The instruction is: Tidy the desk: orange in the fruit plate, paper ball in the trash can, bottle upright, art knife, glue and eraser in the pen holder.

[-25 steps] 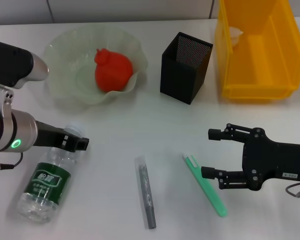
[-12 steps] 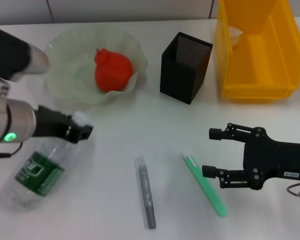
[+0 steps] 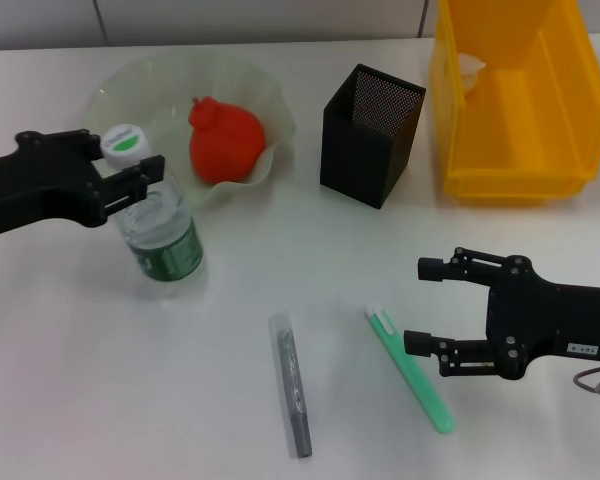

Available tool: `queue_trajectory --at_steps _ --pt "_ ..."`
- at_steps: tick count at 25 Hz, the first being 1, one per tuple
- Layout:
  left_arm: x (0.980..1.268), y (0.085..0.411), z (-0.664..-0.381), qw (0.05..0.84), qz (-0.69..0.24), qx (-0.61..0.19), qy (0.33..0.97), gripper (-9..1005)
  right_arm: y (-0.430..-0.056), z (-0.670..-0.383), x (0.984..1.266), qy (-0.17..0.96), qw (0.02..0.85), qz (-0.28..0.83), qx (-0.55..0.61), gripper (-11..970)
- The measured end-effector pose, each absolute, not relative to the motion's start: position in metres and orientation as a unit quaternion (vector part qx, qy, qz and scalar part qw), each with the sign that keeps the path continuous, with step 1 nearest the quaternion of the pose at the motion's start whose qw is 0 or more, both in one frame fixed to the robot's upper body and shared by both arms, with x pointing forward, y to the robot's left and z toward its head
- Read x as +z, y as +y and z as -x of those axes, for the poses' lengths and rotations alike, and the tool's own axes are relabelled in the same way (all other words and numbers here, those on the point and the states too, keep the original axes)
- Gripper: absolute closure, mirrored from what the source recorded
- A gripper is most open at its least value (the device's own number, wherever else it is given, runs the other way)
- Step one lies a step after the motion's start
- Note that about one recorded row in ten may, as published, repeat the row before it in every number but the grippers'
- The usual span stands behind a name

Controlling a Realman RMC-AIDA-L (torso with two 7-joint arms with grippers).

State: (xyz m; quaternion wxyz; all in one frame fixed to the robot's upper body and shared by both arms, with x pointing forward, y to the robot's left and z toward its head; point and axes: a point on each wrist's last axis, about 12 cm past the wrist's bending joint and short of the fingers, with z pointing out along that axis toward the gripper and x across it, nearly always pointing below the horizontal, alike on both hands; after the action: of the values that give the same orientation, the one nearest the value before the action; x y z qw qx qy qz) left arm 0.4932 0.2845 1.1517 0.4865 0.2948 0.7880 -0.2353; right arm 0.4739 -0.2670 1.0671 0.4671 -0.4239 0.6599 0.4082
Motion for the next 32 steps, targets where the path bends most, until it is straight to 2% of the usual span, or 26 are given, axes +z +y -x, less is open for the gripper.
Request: queue_trajectory --at_steps 23,26,32 --pt "1.141 0.290 -0.500 0.520 -0.294 -0.270 0.755 456 -0.264 -0.477 1.069 0.663 0.456 0.423 0.416 112" --pt "1.141 0.290 -0.501 0.522 -0.298 -0.268 0.753 401 -0.264 -0.477 1.069 0.663 0.457 0.424 0.416 113" --pt "1.172 0.305 -0.489 0.565 -0.326 -0.217 0.727 292 -0.265 -0.478 1.076 0.659 0.456 0.422 0.422 113"
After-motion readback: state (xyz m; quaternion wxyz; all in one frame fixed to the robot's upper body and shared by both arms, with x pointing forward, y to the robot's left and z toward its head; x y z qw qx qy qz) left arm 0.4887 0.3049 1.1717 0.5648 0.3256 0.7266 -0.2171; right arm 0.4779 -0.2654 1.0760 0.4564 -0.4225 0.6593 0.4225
